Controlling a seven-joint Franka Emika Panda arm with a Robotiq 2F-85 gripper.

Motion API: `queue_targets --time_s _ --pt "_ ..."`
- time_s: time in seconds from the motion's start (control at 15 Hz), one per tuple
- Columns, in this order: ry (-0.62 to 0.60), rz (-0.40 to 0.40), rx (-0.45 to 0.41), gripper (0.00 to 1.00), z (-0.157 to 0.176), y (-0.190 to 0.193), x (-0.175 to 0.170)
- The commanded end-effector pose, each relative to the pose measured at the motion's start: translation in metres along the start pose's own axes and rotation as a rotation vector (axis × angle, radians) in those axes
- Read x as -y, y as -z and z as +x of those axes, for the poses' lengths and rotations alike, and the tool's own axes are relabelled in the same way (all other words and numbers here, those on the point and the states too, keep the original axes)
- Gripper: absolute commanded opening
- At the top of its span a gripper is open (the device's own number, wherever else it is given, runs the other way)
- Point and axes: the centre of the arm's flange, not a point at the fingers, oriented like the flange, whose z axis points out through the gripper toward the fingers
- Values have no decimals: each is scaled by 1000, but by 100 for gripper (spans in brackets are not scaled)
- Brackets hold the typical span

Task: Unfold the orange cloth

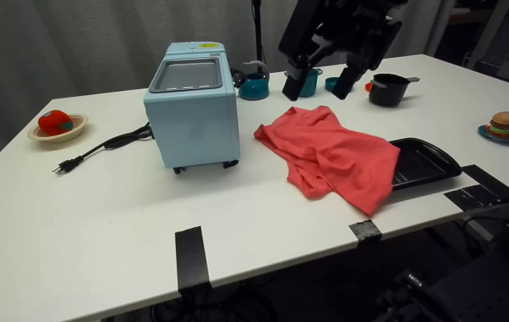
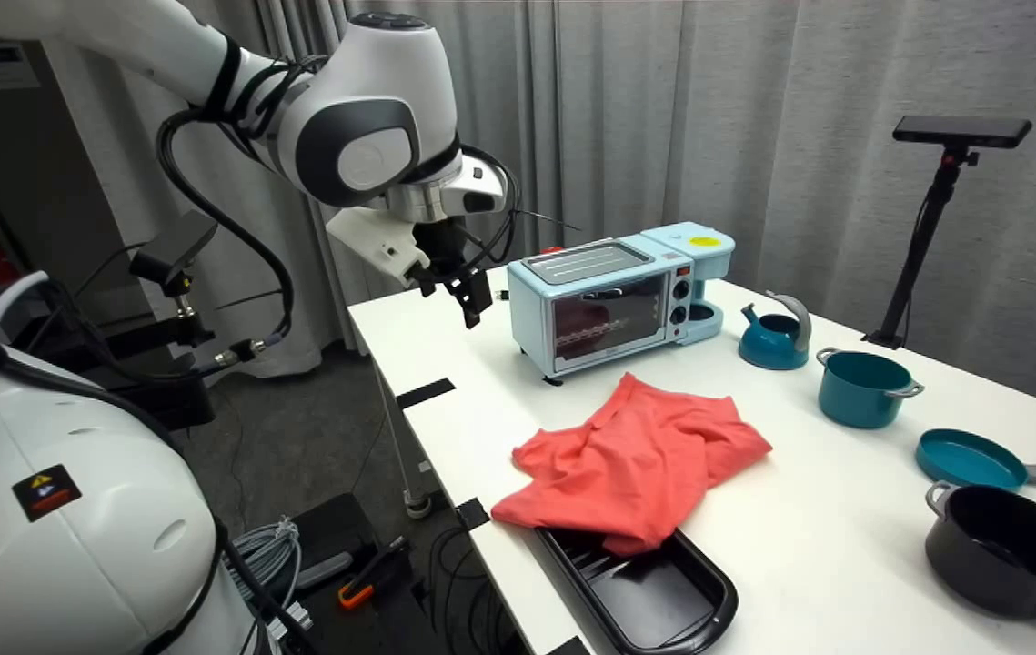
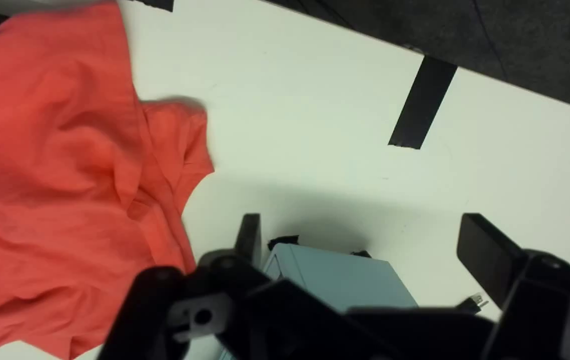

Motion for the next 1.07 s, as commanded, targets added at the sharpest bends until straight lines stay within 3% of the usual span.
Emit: queue_targets --time_s 0.0,0.8,0.87,1.0 --pt "-26 -25 13 100 26 2 -37" --pt "-58 -159 149 100 57 -117 -157" --pt "-69 -127 132 100 33 -98 -139" --pt "-77 -132 154 100 35 -109 -145"
